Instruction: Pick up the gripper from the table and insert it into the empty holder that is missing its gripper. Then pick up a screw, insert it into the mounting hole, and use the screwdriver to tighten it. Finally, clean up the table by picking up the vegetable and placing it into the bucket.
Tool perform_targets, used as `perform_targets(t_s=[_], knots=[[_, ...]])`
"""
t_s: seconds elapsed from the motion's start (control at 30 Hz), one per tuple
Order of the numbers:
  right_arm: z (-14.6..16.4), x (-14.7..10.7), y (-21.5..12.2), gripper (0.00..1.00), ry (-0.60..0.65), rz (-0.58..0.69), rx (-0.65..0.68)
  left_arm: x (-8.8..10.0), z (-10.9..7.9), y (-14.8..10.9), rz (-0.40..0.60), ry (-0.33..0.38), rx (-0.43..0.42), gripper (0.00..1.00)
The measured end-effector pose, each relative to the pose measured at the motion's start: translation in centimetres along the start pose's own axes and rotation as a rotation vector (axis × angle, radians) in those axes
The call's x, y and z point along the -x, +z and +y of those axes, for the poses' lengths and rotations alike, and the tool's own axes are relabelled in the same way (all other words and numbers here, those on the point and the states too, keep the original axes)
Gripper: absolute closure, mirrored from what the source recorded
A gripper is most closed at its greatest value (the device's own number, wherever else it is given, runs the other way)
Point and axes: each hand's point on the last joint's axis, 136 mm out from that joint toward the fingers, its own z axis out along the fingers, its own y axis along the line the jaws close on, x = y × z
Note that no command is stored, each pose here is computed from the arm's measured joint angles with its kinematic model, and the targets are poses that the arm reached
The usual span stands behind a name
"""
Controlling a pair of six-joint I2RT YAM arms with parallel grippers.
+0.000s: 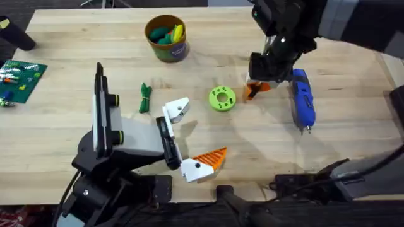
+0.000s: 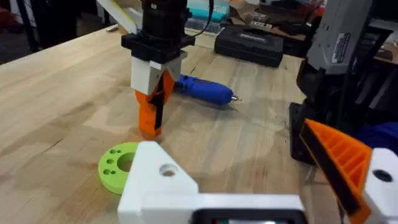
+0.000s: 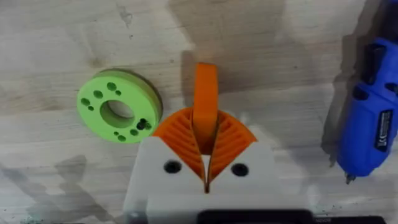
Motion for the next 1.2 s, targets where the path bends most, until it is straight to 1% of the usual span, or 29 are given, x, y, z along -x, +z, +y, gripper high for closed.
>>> perform_targets(t_s=[0.57, 0.77, 0.9, 1.07, 1.2], knots=[[0.0, 0.1, 0.0, 0.983, -0.001, -0.003, 0.002, 0.0, 0.0, 0.0, 0.0, 0.0, 0.0, 0.012], [0.2, 0.3, -0.7, 0.983, -0.041, -0.011, 0.007, 0.0, 0.0, 0.0, 0.0, 0.0, 0.0, 0.012], [0.5, 0.8, -3.3, 0.983, -0.063, -0.049, 0.031, 0.0, 0.0, 0.0, 0.0, 0.0, 0.0, 0.013], [0.8, 1.2, -8.7, 0.983, -0.099, -0.143, 0.085, 0.0, 0.0, 0.0, 0.0, 0.0, 0.0, 0.013], [1.2, 1.2, -12.8, 0.984, -0.124, -0.243, 0.162, 0.0, 0.0, 0.0, 0.0, 0.0, 0.0, 0.014]])
